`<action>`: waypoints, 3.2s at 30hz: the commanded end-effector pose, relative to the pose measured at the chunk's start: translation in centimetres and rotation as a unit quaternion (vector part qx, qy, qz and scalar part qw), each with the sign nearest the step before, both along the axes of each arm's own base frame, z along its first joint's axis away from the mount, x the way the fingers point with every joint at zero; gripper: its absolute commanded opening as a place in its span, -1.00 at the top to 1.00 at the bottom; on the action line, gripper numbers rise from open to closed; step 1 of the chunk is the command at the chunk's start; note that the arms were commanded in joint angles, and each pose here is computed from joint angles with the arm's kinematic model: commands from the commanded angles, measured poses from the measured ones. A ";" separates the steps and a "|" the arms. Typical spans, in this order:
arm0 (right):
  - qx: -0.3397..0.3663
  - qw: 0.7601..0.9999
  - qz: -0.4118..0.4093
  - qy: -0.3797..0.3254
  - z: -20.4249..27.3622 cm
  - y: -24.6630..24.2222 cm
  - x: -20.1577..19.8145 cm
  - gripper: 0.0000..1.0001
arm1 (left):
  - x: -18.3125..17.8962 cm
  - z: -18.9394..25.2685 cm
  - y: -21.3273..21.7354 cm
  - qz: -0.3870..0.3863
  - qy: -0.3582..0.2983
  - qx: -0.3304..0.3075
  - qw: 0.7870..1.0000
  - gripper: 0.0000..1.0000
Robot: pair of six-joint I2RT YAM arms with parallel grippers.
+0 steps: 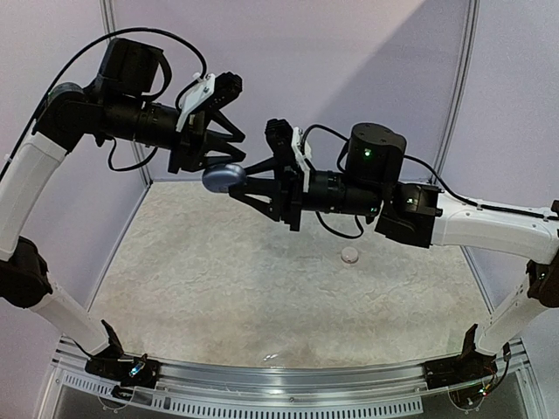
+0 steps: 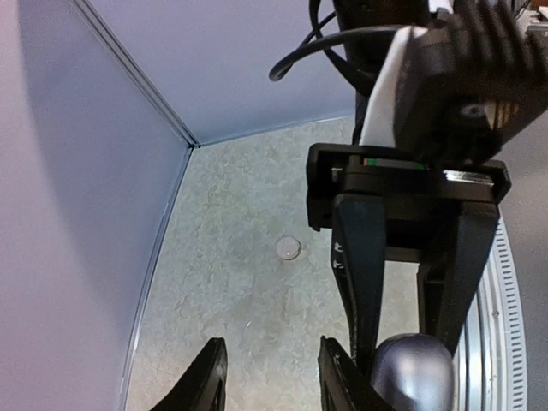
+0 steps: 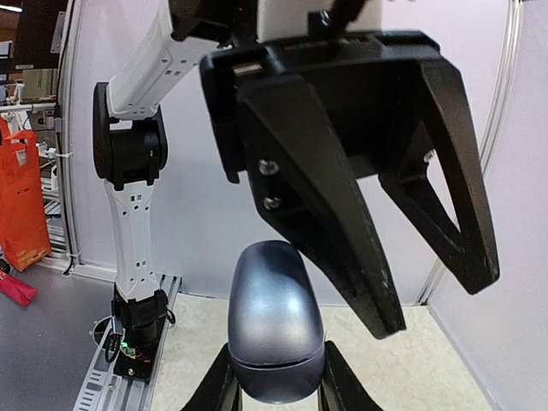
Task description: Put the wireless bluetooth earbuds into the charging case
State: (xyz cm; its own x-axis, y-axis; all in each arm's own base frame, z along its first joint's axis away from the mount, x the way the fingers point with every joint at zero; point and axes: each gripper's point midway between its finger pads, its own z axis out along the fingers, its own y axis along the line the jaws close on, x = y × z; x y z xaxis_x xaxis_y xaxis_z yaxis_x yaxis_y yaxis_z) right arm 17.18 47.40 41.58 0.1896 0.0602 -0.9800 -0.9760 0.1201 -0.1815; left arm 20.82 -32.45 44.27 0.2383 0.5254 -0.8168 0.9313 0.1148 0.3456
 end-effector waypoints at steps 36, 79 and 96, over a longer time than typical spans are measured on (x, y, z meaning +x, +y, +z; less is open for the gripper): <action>-0.129 0.617 -0.225 0.743 -34.7 -10.3 13.9 1.00 | 8.5 -5.1 9.2 0.310 0.003 0.029 0.950 -0.98; -0.034 0.685 -0.481 0.547 -23.7 -29.2 20.8 -0.98 | 9.5 -16.5 21.1 0.489 0.138 -0.067 0.859 -0.99; 0.089 0.567 -0.744 0.342 -23.1 -46.7 14.2 -0.98 | 11.3 -27.5 33.7 0.681 0.031 -0.163 0.714 -0.99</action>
